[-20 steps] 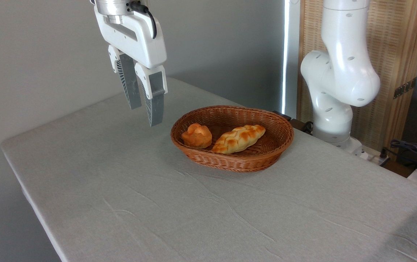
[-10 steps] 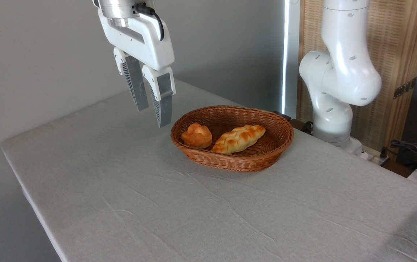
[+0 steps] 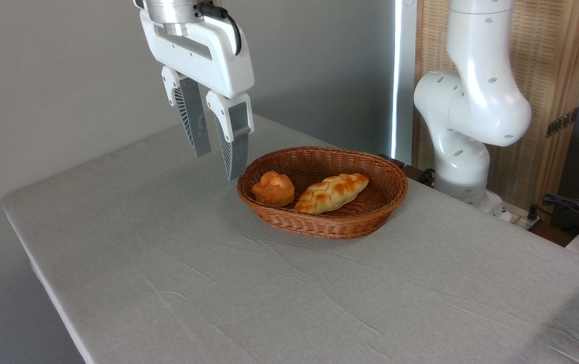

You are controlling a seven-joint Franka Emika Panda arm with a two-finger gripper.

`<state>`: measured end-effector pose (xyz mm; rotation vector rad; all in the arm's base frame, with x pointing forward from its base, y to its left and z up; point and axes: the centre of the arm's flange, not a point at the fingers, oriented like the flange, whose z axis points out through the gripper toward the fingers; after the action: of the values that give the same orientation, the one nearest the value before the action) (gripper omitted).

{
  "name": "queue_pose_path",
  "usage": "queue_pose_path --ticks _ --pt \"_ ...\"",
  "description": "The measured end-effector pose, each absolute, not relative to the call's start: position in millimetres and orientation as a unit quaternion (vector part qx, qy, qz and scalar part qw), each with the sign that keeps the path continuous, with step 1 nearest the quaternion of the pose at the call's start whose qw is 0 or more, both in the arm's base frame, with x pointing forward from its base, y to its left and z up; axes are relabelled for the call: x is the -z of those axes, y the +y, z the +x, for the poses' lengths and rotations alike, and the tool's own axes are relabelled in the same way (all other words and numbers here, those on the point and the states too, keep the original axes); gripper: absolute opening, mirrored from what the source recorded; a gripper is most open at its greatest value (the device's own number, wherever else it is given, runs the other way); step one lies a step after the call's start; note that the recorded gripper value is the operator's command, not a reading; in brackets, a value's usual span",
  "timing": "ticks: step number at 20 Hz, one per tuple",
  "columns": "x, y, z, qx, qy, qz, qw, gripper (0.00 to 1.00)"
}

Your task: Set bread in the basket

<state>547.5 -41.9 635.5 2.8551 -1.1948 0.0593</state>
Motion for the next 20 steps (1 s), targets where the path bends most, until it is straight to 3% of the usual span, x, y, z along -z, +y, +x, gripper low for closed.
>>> queue_pose_path --ticks 20 --pt "-636 -46 547 -0.02 -0.398 0.917 0.022 1.0"
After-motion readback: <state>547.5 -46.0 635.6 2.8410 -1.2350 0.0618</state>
